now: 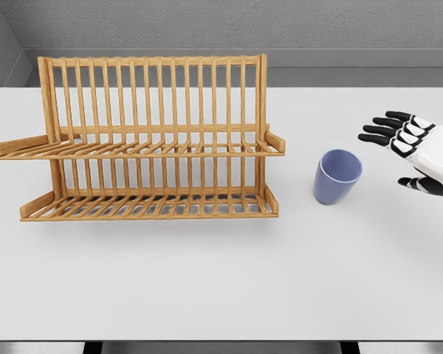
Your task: Right arm put cup on second shelf
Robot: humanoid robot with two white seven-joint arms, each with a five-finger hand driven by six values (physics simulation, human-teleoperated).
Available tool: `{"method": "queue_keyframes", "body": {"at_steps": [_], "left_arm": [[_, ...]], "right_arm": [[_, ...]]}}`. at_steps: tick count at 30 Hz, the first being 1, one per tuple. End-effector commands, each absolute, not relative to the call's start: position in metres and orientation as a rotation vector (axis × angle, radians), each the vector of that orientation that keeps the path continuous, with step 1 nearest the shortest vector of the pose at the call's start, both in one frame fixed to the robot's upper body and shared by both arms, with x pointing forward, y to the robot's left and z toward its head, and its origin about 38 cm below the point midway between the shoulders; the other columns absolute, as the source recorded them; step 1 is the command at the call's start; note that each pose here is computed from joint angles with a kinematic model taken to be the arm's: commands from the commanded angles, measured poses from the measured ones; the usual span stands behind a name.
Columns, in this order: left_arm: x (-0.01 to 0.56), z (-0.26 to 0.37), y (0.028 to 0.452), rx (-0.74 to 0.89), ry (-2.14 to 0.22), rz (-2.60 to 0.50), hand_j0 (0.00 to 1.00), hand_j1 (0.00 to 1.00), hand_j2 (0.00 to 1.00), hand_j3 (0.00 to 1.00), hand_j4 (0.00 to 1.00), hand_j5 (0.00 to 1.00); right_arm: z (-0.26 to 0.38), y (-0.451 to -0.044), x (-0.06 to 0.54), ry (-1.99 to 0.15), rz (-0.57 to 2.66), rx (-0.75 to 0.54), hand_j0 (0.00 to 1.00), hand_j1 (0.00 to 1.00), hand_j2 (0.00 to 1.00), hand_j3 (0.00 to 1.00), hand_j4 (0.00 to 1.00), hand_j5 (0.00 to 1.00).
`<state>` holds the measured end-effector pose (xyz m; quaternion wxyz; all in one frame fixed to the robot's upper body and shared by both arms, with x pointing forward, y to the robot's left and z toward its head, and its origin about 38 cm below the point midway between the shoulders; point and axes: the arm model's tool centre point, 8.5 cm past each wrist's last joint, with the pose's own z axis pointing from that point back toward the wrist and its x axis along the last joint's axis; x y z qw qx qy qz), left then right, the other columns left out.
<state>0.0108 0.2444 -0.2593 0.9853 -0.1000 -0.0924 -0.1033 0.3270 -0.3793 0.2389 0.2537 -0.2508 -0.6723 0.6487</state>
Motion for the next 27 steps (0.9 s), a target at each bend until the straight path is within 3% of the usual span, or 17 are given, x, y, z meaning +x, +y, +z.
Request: {"method": "queue_keyframes", "body": {"at_steps": [1, 6, 10, 13, 22, 27], "left_arm": [[0.011, -0.259, 0.244, -0.201, -0.186, -0.207, 1.0, 1.0, 1.0, 1.0, 1.0, 1.0], [0.011, -0.259, 0.244, -0.201, -0.186, -0.207, 1.0, 1.0, 1.0, 1.0, 1.0, 1.0], [0.011, -0.259, 0.244, -0.201, -0.186, -0.206, 1.0, 1.0, 1.0, 1.0, 1.0, 1.0], [0.011, -0.259, 0.244, -0.201, -0.186, -0.206, 1.0, 1.0, 1.0, 1.0, 1.0, 1.0], [0.011, -0.259, 0.244, -0.201, -0.186, -0.206, 1.0, 1.0, 1.0, 1.0, 1.0, 1.0], [0.011, -0.259, 0.244, -0.201, -0.186, -0.207, 1.0, 1.0, 1.0, 1.0, 1.0, 1.0]], "right_arm": [[0.241, -0.379, 0.327, -1.834, 1.759, -0.679, 1.0, 1.0, 1.0, 1.0, 1.0, 1.0], [0.248, -0.387, 0.333, -1.815, 1.754, -0.714, 1.0, 1.0, 1.0, 1.0, 1.0, 1.0], [0.247, -0.379, 0.342, -1.414, 2.094, -0.615, 1.0, 1.0, 1.0, 1.0, 1.0, 1.0], [0.249, -0.374, 0.348, -1.338, 2.15, -0.601, 1.0, 1.0, 1.0, 1.0, 1.0, 1.0], [0.241, -0.325, 0.368, -1.324, 2.291, -0.491, 1.0, 1.0, 1.0, 1.0, 1.0, 1.0], [0.256, -0.32, 0.375, -1.356, 2.298, -0.534, 1.0, 1.0, 1.0, 1.0, 1.0, 1.0]]}}
